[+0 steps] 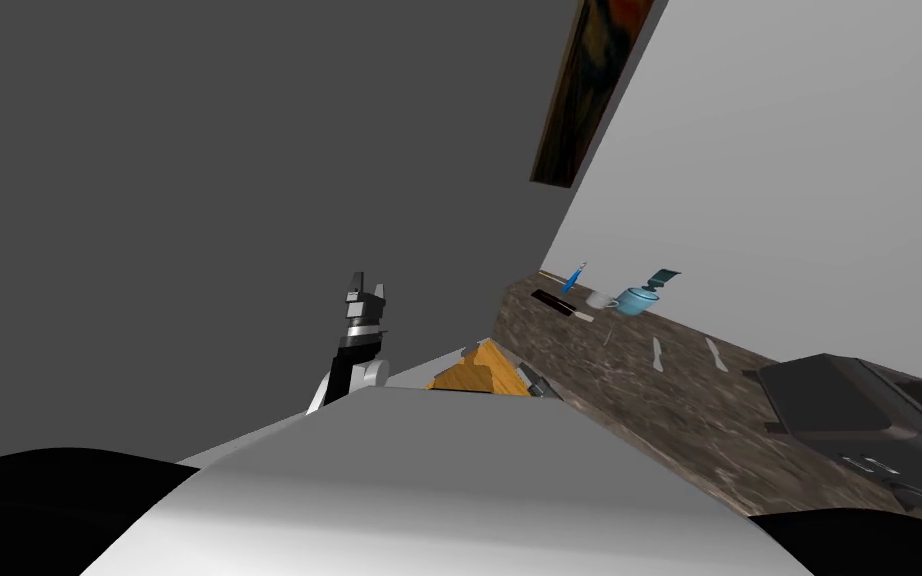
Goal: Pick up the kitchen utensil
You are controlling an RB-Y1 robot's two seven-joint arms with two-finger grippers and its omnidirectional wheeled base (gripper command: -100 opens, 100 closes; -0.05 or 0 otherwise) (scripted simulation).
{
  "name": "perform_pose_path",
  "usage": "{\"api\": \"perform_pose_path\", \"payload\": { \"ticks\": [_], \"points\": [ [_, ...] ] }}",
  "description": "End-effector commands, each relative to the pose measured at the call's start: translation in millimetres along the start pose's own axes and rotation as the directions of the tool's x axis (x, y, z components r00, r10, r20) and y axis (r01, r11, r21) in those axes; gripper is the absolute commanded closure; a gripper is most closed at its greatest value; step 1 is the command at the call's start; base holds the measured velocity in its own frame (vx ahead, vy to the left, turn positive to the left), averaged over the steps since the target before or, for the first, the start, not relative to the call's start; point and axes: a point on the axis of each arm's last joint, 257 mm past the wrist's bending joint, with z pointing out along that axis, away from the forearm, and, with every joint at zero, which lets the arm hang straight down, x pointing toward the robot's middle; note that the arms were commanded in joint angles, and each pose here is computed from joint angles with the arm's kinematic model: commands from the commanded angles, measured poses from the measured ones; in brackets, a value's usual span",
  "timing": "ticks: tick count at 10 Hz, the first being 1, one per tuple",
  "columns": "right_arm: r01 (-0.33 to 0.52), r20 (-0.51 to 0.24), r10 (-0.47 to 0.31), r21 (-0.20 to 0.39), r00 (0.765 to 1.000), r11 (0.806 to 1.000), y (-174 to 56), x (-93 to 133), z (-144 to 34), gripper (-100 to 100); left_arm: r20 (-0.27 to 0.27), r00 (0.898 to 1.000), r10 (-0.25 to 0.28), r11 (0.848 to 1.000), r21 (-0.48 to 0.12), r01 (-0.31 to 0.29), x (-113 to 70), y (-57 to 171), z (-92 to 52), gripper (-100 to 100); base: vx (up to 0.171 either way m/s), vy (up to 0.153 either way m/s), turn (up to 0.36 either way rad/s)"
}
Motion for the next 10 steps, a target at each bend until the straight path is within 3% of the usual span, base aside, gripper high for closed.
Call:
{"api": "perform_pose_path", "payload": {
  "ticks": [1,3,4,5,6,7,8,9,10],
  "points": [
    [0.01,-0.036,-0.008,0.053,0.999,0.999,-20,4,-14.4,-100,0.0,1.0,0.0,1.0,0.0,0.0,0.0,0,0.0,0,-0.017,0.045,0.109],
    [0.026,-0.094,-0.013,0.138,0.995,0.99,-49,9,-41.4,-100,0.0,1.0,0.0,1.0,0.0,0.0,0.0,0,0.0,0,-0.006,0.045,0.169],
    [0.026,-0.094,-0.013,0.139,0.995,0.99,-49,9,-41.5,-100,0.0,1.0,0.0,1.0,0.0,0.0,-0.1,0,-0.1,0,0.003,0.008,-0.016],
    [0.041,-0.149,-0.013,0.186,0.989,0.982,-62,14,-60.2,-100,0.0,1.0,0.0,1.0,-0.001,0.0,0.0,0,-0.2,0,0.003,0.025,0.204],
    [0.05,-0.153,-0.018,0.213,0.988,0.976,-71,11,-68.7,-100,0.0,1.0,-0.001,1.0,-0.001,0.001,0.3,0,-0.2,0,0.003,0.023,0.15],
    [0.05,-0.153,-0.018,0.213,0.988,0.976,-71,11,-68.7,-100,0.0,1.0,0.0,1.0,-0.001,0.0,0.2,0,-0.2,0,0.003,0.01,0.0],
    [0.072,-0.206,-0.016,0.264,0.978,0.962,-86,14,-90.6,-100,0.0,1.0,0.0,1.0,-0.001,0.0,0.2,0,-0.3,0,0.004,0.025,0.205],
    [0.082,-0.211,-0.021,0.285,0.977,0.955,-92,10,-97.9,-100,-0.001,1.0,-0.001,1.0,-0.002,0.001,0.5,1,-0.3,0,0.011,0.019,0.134],
    [0.103,-0.259,-0.016,0.326,0.966,0.94,-103,12,-118.0,-100,-0.001,1.0,-0.001,1.0,-0.002,0.001,0.4,1,-0.3,0,0.018,0.035,0.222]
  ]
}}
